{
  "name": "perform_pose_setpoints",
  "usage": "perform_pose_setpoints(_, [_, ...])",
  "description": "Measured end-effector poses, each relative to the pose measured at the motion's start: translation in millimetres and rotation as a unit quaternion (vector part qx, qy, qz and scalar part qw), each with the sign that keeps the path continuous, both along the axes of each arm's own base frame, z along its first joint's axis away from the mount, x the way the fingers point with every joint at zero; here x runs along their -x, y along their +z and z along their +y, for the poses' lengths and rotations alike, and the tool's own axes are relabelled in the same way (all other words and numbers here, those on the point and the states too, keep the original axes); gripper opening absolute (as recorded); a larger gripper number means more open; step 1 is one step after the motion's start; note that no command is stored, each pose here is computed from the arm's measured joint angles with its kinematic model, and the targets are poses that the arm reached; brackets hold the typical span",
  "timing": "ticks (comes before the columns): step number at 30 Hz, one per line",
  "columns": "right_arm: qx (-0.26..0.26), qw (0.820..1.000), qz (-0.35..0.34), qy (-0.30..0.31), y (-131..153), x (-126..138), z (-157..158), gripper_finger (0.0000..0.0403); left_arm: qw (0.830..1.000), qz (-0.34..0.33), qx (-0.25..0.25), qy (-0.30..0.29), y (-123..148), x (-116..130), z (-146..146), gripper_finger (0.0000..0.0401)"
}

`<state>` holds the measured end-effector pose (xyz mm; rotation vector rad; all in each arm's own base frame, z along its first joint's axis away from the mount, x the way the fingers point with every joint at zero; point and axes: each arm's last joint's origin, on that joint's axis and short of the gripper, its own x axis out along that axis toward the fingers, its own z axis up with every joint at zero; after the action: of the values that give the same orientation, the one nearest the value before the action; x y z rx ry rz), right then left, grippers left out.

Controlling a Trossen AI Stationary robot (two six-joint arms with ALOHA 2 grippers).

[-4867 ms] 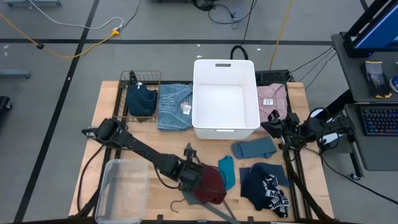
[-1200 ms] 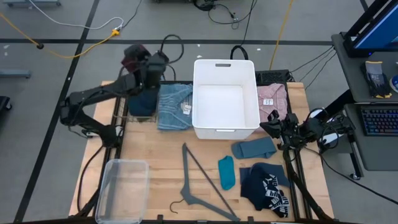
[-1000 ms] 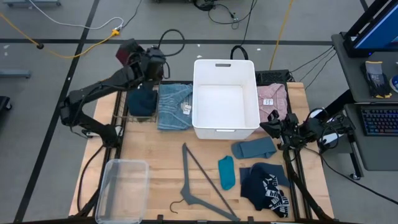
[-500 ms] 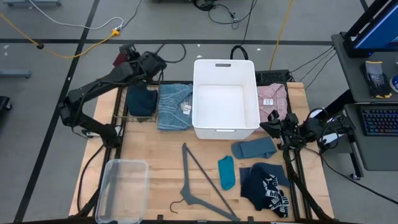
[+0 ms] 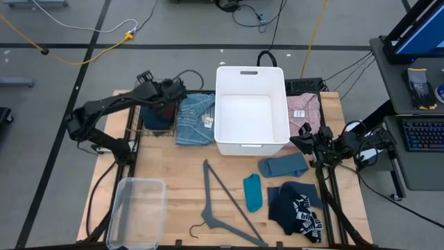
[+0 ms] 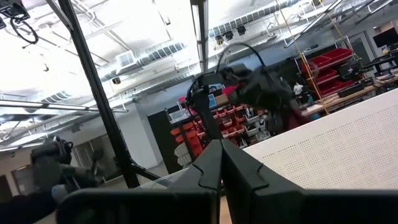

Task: Pick & Place Cloths
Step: Put the dark red underpants into the wire basket

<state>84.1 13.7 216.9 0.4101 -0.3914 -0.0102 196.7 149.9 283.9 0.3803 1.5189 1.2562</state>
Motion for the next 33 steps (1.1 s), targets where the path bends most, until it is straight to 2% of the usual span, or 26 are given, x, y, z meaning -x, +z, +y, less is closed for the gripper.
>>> perform_pose_setpoints(5, [0.0, 1.0, 0.0, 0.0, 0.0, 0.0, 0.0, 0.0004, 0.999, -0.004, 0.031, -0.006, -31.0, 2.8, 0.8, 0.0])
perform_pose_setpoints(10, [0.0, 1.0, 0.0, 0.0, 0.1, 0.0, 0.0, 0.0004, 0.995, -0.057, 0.086, -0.013, -53.4, 7.0, 11.2, 0.0])
perform_pose_setpoints(15, [-0.003, 1.0, -0.002, 0.001, 0.4, 0.2, -0.1, 0.0004, 0.983, -0.122, 0.132, -0.033, -61.3, 7.5, 21.7, 0.0005])
perform_pose_setpoints(21, [-0.006, 1.0, -0.003, 0.002, 0.4, 0.2, -0.1, 0.0004, 0.972, -0.172, 0.155, -0.033, -61.6, 9.8, 29.9, 0.0021])
perform_pose_setpoints(26, [-0.006, 1.0, -0.003, 0.002, 0.4, 0.2, 0.0, 0.0004, 0.969, -0.187, 0.16, -0.023, -62.1, 11.0, 30.9, 0.0053])
perform_pose_setpoints(33, [-0.006, 1.0, -0.003, 0.002, 0.4, 0.1, -0.1, 0.0004, 0.967, -0.2, 0.156, -0.008, -61.3, 11.9, 30.0, 0.0137])
